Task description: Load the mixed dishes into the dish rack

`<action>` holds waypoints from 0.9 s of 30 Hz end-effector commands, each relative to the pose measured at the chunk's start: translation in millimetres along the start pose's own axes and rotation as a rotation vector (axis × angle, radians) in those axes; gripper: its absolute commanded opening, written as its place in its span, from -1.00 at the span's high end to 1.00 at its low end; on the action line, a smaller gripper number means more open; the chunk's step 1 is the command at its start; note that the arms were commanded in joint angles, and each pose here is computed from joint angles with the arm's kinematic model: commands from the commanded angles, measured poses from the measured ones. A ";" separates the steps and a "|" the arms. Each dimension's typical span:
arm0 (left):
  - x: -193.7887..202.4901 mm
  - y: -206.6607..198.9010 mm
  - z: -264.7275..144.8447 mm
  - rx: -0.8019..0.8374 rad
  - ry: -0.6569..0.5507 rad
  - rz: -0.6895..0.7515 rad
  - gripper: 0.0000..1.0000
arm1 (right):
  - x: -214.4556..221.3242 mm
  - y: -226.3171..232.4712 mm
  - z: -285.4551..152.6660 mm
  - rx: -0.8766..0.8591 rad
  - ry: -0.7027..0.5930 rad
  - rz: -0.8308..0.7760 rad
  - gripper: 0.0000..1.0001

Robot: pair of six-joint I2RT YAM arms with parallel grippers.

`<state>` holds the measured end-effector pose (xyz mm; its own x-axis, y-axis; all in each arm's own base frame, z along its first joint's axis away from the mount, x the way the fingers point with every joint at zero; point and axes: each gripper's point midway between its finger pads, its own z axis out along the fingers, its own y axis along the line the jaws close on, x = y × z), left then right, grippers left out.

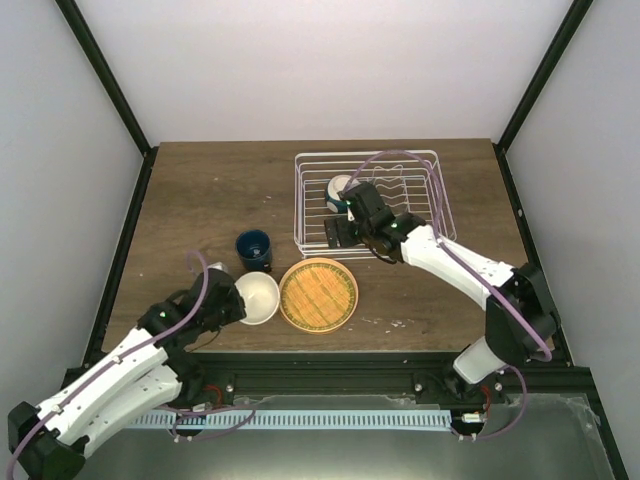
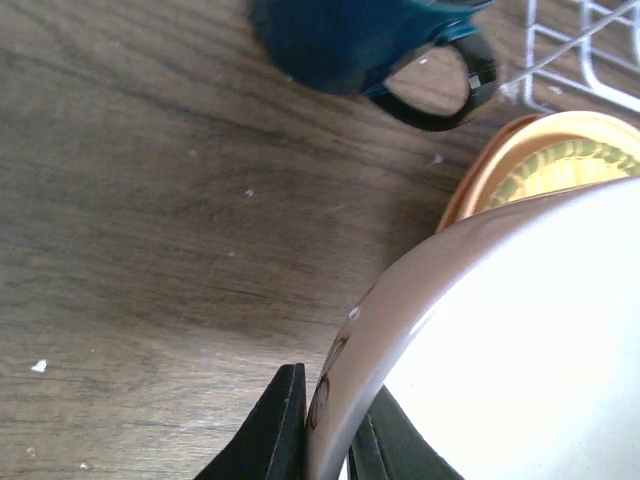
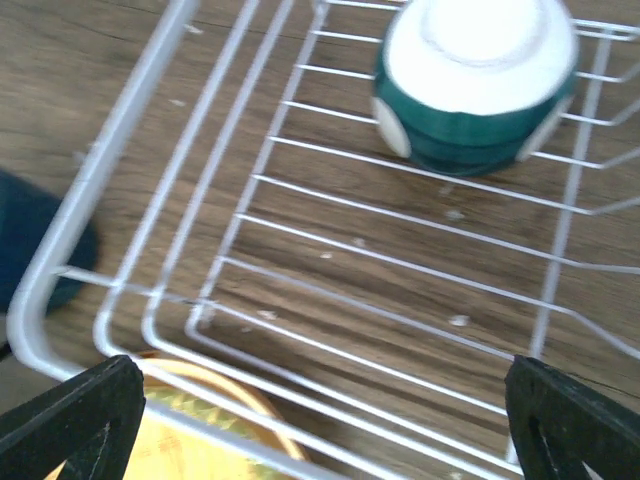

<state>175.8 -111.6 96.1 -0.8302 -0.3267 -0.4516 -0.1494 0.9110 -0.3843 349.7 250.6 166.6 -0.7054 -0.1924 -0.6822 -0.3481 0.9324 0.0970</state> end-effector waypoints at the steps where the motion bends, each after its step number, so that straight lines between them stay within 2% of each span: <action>1: -34.3 -45.3 -25.7 0.142 -0.087 0.054 1.00 | -25.5 36.5 -26.1 -0.254 -0.105 0.018 -1.00; 4: -59.1 -63.2 -32.7 0.129 -0.143 0.125 1.00 | -30.1 47.0 -43.6 -0.367 -0.139 0.025 -1.00; 8: -109.6 -88.5 -52.0 0.091 -0.297 0.205 1.00 | -34.7 46.6 -69.2 -0.485 -0.178 0.050 -1.00; 10: -138.4 -111.1 -65.8 0.126 -0.399 0.223 1.00 | -35.8 43.5 -82.3 -0.547 -0.198 0.069 -1.00; 13: -162.8 -139.4 -70.0 0.187 -0.460 0.248 1.00 | -33.5 38.5 -96.9 -0.636 -0.222 0.098 -1.00; 19: -166.6 -178.6 -33.3 0.295 -0.387 0.333 1.00 | -22.1 44.8 -114.8 -0.855 -0.228 0.103 -1.00; 23: -157.6 -184.1 -14.3 0.320 -0.347 0.367 1.00 | -11.2 53.3 -123.1 -0.997 -0.222 0.093 -1.00; 27: -153.1 -182.1 -9.1 0.332 -0.343 0.378 1.00 | -5.5 57.4 -121.3 -1.045 -0.202 0.084 -1.00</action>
<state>317.3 -210.5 206.3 -0.6589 -0.0621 -0.7497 0.2526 0.9204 -0.2983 270.6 260.9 241.5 -0.7026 0.0177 -0.7114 -0.6643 0.3422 0.6646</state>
